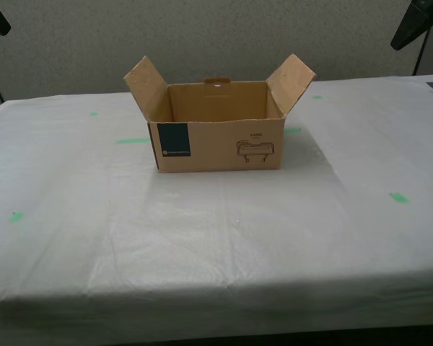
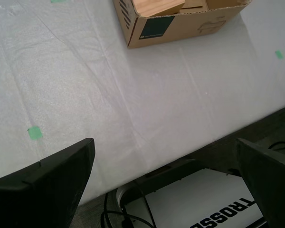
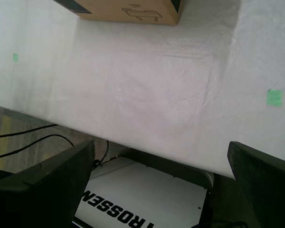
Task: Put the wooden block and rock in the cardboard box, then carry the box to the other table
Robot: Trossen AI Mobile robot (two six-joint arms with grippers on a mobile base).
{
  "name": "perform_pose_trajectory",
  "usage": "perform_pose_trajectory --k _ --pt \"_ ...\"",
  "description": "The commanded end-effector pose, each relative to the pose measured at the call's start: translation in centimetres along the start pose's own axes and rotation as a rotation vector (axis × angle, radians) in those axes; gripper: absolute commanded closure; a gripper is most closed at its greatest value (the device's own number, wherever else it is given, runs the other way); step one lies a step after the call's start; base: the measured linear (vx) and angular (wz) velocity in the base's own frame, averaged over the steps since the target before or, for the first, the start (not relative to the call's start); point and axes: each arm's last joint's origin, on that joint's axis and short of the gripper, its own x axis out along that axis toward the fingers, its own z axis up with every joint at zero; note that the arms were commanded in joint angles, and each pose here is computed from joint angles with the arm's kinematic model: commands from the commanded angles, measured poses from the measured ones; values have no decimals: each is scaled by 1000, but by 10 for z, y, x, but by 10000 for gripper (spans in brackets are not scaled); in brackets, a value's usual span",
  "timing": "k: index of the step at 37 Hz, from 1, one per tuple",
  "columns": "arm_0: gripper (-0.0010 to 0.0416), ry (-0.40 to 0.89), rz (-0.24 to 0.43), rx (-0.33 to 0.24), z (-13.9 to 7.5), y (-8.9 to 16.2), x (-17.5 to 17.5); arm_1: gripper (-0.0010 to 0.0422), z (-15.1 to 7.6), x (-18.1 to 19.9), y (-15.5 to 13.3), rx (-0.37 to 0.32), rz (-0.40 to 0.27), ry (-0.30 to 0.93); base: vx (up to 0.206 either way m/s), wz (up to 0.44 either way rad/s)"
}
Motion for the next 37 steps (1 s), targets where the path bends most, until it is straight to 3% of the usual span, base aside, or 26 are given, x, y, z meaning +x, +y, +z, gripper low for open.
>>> perform_pose_trajectory --k 1,37 --pt "16 0 -2 -1 0 -1 1 14 0 0 0 1 1 -2 0 0" --pt "16 0 -2 0 0 -1 1 14 0 0 0 -1 2 2 0 0"
